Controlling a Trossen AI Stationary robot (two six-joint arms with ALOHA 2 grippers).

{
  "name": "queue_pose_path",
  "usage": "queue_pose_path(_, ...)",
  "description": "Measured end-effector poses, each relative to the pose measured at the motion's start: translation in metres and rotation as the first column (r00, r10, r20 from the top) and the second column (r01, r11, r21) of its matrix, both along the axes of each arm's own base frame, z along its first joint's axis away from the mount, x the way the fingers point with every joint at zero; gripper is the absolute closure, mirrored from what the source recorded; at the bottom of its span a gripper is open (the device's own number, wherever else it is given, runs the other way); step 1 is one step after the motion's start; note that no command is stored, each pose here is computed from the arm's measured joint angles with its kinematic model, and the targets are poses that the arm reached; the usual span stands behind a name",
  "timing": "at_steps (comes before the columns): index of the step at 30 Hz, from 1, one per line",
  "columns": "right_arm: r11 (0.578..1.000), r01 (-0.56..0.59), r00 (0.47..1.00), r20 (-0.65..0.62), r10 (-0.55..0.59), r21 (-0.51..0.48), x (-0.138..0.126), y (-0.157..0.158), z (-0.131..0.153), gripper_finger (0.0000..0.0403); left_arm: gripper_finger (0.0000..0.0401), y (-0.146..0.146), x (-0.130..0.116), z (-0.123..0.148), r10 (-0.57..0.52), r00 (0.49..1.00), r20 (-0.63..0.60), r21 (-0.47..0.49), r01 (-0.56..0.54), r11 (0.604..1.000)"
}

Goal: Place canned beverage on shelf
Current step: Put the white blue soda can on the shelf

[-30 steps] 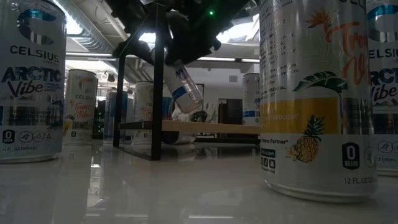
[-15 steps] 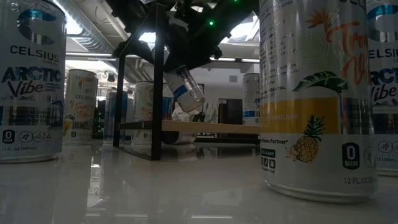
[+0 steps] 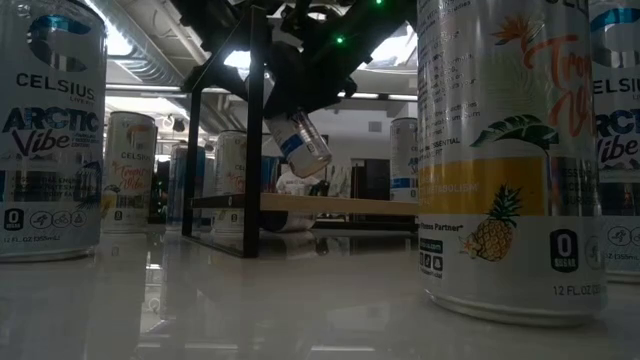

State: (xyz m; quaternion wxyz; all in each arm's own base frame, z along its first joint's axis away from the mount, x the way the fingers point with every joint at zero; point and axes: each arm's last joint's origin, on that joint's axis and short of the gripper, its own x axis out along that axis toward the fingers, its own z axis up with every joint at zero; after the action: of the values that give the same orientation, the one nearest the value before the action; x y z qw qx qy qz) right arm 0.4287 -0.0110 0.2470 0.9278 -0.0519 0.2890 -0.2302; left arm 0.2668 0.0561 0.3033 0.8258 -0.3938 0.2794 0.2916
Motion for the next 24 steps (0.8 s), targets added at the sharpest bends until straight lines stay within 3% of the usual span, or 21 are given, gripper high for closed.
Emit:
queue_pose_path(11, 1.000, 0.000, 1.000, 0.001, 0.000, 0.001, 0.0000, 0.0000, 0.0001, 0.0184, 0.0121, 0.0000, 0.0000, 0.0000, 0.000, 1.000, -0.001, 0.001, 0.000, 1.000)
queue_pose_path(24, 1.000, 0.011, 0.999, -0.036, -0.011, -0.004, -0.0022, -0.0003, -0.0028, 0.0174, 0.0114, 0.0003, 0.0003, 0.0008, 0.000, 1.000, 0.003, 0.014, 0.000, 1.000)
